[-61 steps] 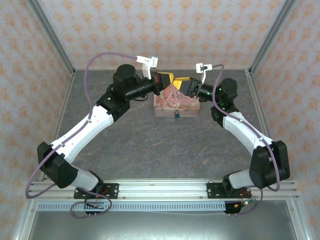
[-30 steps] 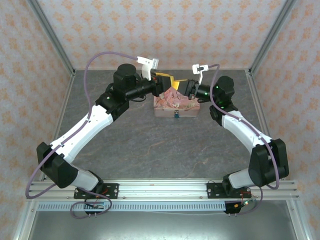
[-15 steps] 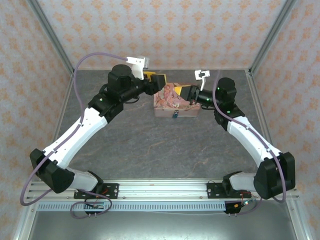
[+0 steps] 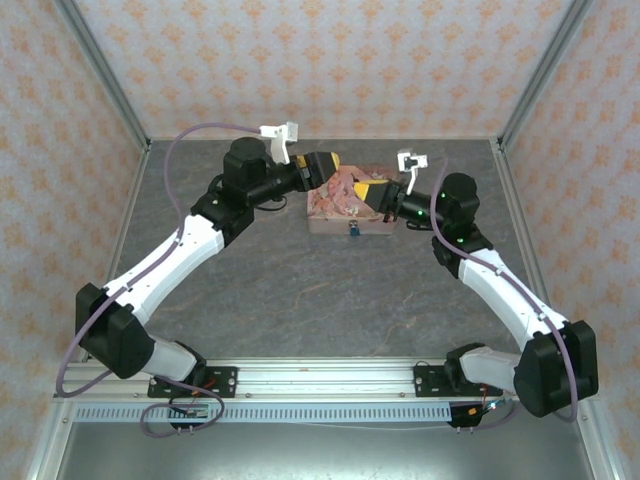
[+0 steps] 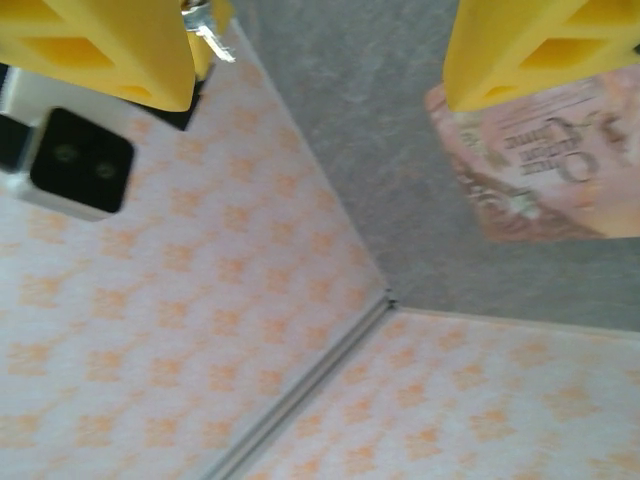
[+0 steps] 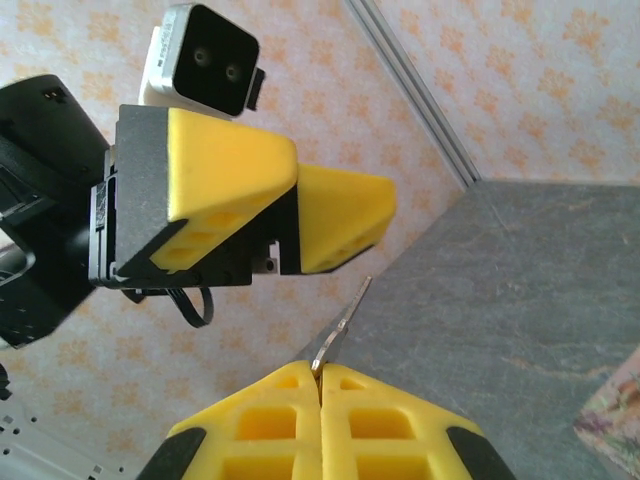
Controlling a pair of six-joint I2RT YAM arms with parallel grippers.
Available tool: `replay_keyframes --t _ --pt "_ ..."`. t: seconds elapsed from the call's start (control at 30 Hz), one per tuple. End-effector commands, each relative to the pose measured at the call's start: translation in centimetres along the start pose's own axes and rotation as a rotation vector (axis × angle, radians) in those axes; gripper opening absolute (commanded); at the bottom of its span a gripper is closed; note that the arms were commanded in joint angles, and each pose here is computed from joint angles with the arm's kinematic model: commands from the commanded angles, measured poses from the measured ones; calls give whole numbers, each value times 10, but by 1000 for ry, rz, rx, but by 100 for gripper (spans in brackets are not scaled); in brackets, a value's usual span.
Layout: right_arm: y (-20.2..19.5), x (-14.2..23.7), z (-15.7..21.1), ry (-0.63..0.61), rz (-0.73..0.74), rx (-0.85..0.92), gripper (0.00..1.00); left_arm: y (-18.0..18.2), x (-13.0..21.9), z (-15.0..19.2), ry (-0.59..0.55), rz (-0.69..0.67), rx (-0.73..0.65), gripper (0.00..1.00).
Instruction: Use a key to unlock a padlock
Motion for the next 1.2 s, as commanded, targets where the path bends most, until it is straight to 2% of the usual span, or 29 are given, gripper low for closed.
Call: replay_keyframes --t 0.0,0.2,0.6,0.93,1.07,1.17 --pt "22 4 -21 -104 -84 88 0 -28 -2 -6 -10 190 41 68" --pt "27 3 -26 -111 -118 86 0 -37 -16 1 34 233 62 67" --pt "23 -3 -24 -97 -124 70 0 -46 -24 5 59 268 63 39" --pt "21 -4 -22 -95 -116 62 0 -50 -23 4 57 276 57 25" --pt "19 -4 -21 -93 -107 60 0 -51 -22 4 56 277 53 15" --pt "16 -4 -18 -85 -84 50 1 -52 -19 3 48 264 38 3"
Point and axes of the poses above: each hand's point on the last joint's axis, 136 mm out from that joint toward the fingers, its own x axis back along the fingers, its own y axis along the line the jaws close on, z = x × y, the point moved 7 cm from there along x, back along the fingers, and after that the axes turned 4 degrees about x, right-handed, at the moved point
